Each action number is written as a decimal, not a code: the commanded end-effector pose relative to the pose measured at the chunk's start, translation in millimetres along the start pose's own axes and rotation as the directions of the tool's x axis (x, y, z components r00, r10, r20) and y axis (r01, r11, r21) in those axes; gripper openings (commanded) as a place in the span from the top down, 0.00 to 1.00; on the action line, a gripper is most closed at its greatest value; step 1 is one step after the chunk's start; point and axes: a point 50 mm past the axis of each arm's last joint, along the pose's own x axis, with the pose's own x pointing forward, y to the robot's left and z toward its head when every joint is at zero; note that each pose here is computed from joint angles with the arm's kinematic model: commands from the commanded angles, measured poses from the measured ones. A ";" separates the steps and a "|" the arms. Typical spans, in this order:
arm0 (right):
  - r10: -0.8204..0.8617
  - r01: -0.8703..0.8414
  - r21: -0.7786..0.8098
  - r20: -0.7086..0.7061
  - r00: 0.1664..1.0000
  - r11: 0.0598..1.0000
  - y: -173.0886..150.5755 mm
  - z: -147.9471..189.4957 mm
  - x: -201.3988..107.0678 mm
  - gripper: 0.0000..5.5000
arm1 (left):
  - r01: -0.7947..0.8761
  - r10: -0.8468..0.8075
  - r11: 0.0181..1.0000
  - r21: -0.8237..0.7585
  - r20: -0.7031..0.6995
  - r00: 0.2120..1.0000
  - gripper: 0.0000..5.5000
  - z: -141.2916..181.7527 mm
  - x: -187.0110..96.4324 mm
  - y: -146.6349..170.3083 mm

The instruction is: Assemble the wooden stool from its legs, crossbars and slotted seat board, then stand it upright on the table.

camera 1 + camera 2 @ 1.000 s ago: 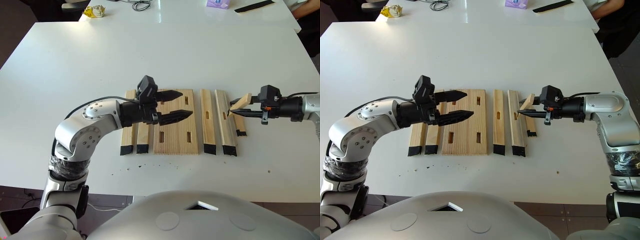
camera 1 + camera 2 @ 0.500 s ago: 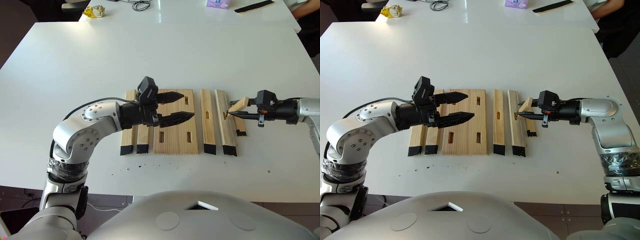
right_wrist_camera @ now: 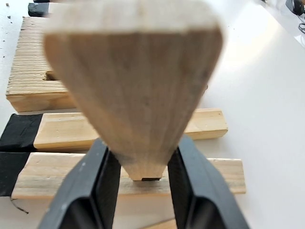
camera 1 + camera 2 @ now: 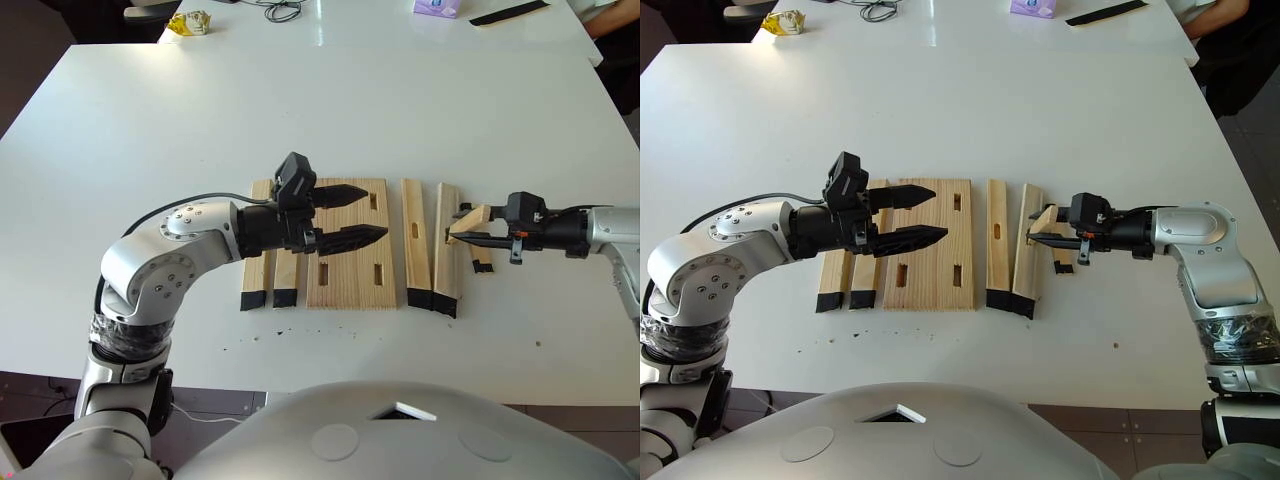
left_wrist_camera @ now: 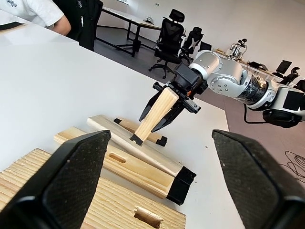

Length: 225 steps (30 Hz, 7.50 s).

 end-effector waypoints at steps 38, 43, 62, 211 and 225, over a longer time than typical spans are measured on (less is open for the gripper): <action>-0.105 0.115 0.292 -0.048 0.993 0.949 8.3 -53.1 27.8 0.47 | 0.009 -0.010 1.000 -0.005 -0.019 1.000 0.28 8.0 3.2 7.4; -0.117 0.107 0.235 0.028 0.993 0.966 2.2 -18.4 5.0 0.47 | -0.016 0.016 1.000 0.007 0.001 1.000 0.28 8.2 2.3 8.2; -0.148 0.085 0.190 0.349 0.925 0.978 -9.1 83.7 -17.1 0.47 | -0.048 0.047 0.998 0.032 0.040 0.998 0.28 8.8 3.2 10.7; -0.353 0.601 0.513 -0.502 0.789 0.613 92.2 -5.1 48.8 0.62 | -0.139 0.142 0.990 -0.032 0.096 0.985 0.28 -8.7 -0.8 -6.5; -0.508 0.636 0.485 -0.383 0.771 0.600 54.1 12.6 35.8 0.62 | -0.180 0.182 0.983 -0.026 0.127 0.975 0.28 -4.0 -1.2 3.1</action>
